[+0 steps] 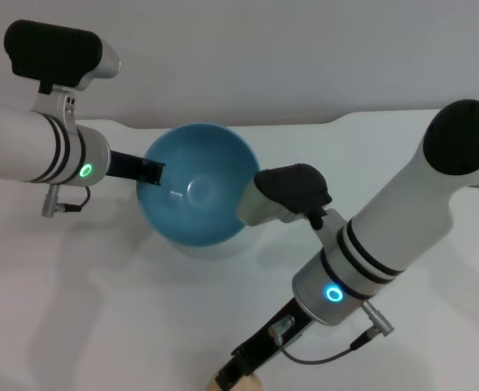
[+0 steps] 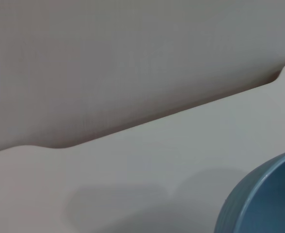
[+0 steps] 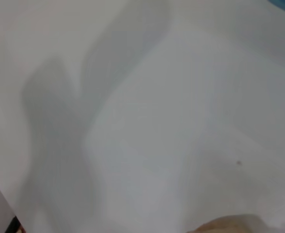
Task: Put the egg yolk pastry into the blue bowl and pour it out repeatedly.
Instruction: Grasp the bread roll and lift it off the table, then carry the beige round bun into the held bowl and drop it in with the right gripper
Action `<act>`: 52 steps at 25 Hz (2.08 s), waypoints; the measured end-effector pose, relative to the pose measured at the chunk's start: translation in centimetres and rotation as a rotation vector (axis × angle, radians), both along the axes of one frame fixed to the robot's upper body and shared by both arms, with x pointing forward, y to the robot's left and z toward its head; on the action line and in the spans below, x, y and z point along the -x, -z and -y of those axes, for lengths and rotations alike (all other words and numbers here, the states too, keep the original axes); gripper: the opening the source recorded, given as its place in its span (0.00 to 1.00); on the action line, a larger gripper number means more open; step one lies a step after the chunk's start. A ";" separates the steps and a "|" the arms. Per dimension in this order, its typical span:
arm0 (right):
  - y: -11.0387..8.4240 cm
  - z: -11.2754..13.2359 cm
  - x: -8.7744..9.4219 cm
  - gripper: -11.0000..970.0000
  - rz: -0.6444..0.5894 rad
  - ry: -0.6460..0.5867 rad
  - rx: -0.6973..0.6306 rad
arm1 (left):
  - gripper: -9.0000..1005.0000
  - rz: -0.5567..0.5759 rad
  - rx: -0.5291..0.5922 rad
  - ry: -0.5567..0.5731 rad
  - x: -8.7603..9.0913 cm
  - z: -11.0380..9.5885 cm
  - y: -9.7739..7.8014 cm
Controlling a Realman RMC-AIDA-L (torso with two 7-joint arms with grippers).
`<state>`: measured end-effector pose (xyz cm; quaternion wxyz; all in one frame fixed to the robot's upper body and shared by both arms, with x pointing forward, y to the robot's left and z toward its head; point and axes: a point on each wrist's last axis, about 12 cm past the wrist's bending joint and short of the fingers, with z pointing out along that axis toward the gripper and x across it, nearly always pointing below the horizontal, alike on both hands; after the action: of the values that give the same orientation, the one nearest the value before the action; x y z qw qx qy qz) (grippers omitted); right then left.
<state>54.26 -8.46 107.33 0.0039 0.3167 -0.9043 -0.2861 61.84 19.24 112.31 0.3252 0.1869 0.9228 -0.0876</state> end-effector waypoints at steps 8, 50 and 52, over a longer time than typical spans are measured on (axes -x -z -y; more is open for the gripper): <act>0.0 0.1 0.0 0.24 0.004 -0.013 -0.004 | 0.01 0.001 0.000 0.000 0.0 0.0 0.0; -9.0 5.5 -4.8 0.02 0.218 0.278 -0.324 | 0.01 -0.082 -0.092 0.054 0.1 0.4 -0.5; -9.0 5.4 -4.8 0.02 0.224 0.278 -0.323 | 0.01 -0.110 -0.141 0.074 0.1 0.7 -0.8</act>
<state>59.11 -13.84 116.33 -0.1865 0.2154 -0.8766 -0.3879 61.72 18.50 113.09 0.2569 0.2380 0.9356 -0.0445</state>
